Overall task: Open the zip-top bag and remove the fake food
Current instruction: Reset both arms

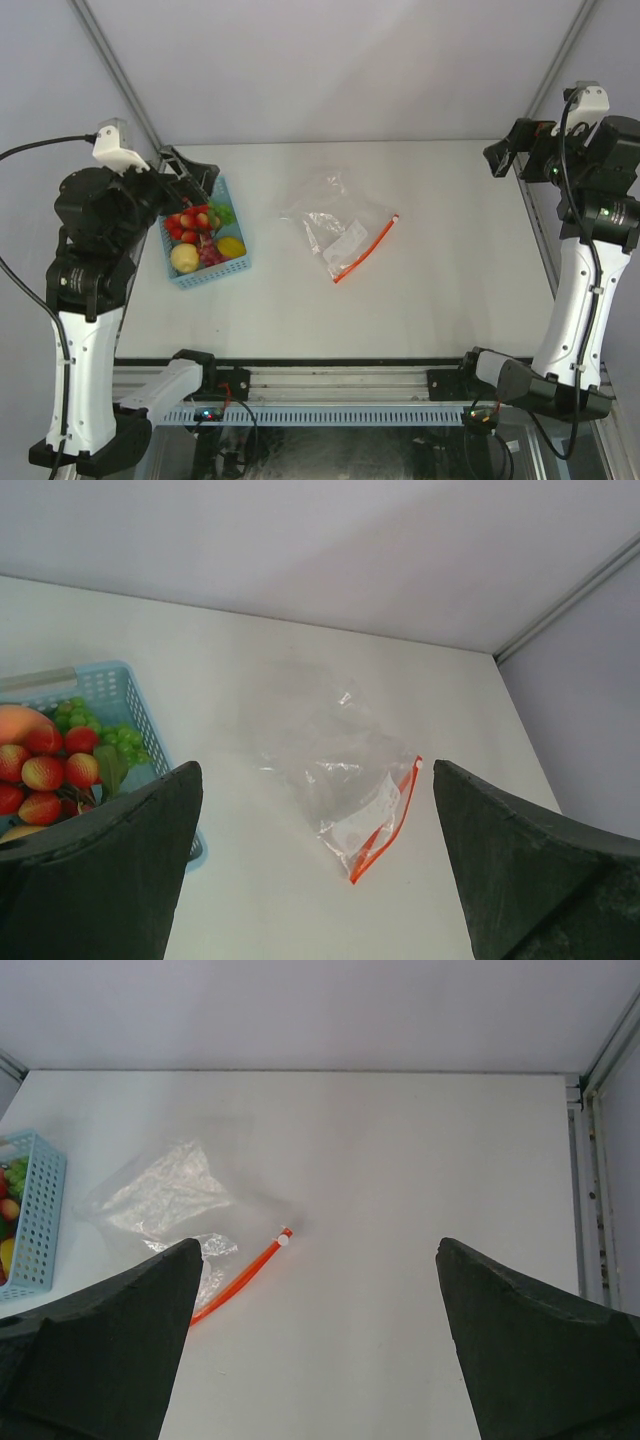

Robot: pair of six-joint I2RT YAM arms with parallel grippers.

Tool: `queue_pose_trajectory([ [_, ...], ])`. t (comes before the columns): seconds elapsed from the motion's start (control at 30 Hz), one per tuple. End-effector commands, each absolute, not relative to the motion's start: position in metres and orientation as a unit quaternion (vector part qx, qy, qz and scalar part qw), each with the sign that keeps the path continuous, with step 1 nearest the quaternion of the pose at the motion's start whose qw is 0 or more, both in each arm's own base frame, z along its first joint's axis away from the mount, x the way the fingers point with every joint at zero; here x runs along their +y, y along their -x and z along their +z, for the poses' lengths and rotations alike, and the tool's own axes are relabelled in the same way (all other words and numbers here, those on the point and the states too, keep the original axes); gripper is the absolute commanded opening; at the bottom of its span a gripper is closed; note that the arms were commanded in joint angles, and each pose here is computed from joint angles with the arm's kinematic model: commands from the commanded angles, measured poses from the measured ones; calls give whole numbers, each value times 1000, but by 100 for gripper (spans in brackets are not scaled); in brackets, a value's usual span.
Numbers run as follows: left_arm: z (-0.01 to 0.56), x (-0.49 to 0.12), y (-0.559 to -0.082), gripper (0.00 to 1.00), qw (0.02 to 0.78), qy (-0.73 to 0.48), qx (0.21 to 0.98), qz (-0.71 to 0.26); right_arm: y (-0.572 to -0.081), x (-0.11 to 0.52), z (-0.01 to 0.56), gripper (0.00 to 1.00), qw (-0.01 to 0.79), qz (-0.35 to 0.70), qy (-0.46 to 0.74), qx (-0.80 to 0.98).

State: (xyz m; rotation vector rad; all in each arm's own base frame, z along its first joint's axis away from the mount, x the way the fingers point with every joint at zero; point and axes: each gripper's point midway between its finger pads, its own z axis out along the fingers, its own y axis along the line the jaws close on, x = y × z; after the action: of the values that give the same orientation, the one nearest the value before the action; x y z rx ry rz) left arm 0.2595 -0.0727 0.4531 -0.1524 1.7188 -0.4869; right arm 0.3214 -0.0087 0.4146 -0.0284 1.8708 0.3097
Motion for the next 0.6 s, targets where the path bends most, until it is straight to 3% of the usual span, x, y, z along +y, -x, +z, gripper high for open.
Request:
queue_pose_trajectory([
  [0.0, 447, -76, -257, 100, 627, 49, 746, -218, -313, -6, 427, 100, 605, 125, 17, 786],
  [0.57, 428, -72, -253, 100, 624, 69, 747, -217, -311, 5, 429, 100, 607, 148, 31, 781],
])
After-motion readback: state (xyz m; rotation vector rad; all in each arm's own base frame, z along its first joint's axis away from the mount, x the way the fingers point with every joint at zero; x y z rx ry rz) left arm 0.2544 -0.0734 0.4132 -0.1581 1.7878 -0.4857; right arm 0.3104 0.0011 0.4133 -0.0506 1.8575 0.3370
